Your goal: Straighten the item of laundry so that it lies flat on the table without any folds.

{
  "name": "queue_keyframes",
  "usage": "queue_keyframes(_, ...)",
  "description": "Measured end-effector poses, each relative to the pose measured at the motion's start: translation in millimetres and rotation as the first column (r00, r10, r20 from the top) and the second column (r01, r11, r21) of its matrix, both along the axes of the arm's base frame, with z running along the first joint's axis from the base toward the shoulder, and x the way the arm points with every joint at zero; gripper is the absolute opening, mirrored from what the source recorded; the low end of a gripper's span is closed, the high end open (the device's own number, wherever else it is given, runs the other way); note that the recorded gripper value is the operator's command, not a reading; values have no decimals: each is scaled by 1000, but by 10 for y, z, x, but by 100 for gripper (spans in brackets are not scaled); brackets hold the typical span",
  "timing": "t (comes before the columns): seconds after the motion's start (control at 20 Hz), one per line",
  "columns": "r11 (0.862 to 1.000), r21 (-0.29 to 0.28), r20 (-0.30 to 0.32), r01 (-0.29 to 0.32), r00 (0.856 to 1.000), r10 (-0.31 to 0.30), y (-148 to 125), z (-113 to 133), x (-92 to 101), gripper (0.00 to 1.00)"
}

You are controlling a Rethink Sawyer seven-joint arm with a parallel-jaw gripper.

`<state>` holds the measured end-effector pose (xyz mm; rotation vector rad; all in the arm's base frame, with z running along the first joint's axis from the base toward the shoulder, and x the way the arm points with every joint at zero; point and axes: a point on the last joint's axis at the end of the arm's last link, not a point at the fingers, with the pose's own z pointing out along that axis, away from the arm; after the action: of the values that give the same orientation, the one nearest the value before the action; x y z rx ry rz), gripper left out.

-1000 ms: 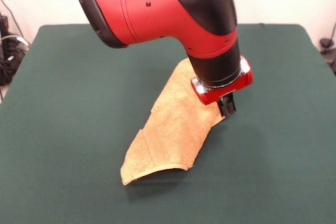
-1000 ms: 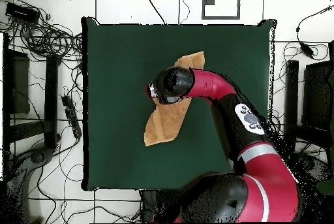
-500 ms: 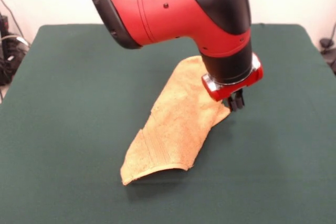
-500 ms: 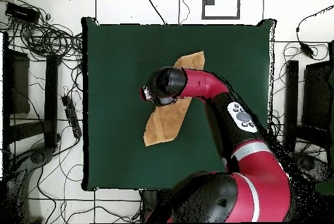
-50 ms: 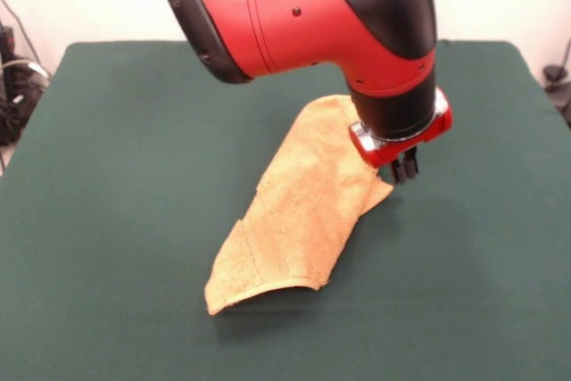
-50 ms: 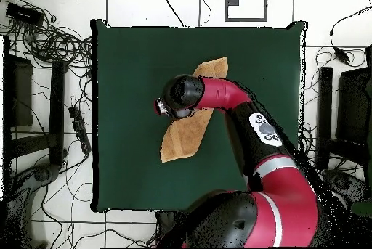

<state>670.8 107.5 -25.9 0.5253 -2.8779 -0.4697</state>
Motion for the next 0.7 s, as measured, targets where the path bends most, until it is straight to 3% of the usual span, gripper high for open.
queue_keyframes(0.7,998,-58,7,-32,999,32,-86,-20,-50,0)
